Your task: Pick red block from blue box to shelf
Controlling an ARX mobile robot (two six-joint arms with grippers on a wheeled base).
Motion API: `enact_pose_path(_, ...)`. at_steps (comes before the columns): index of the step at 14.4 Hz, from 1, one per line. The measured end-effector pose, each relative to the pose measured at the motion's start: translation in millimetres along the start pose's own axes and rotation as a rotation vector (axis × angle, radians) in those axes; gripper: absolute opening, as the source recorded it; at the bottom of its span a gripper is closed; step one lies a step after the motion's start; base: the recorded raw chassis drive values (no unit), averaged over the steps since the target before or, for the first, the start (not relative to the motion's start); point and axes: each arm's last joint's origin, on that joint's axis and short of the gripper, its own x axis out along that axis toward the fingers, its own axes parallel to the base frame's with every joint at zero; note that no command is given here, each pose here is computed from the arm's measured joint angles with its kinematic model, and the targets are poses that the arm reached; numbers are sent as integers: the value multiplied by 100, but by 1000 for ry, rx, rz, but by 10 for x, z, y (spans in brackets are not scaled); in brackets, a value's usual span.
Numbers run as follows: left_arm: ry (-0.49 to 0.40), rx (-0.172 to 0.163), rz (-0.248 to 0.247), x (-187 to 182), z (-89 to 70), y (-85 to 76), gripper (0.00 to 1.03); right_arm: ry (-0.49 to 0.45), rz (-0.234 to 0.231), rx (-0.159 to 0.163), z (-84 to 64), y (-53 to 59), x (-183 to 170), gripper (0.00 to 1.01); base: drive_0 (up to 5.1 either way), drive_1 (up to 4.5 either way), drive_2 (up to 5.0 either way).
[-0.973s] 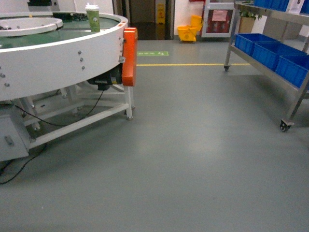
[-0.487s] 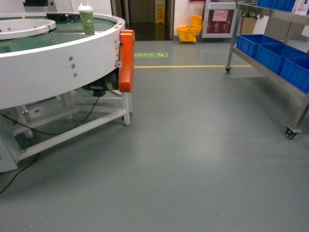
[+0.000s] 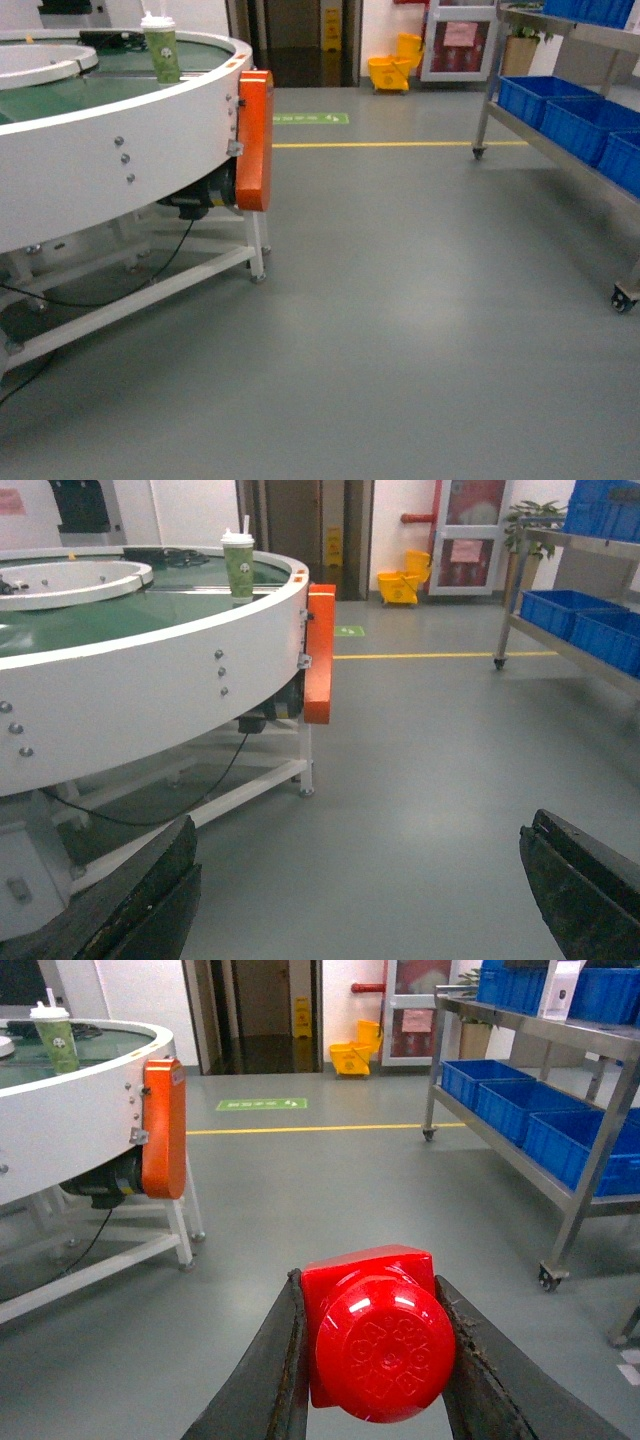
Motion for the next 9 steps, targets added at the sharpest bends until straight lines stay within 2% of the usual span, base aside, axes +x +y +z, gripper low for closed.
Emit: enact_pose_path(9,0,0,0,0,0,0,98,2,0,0,-1,0,0,28,9,442,-425)
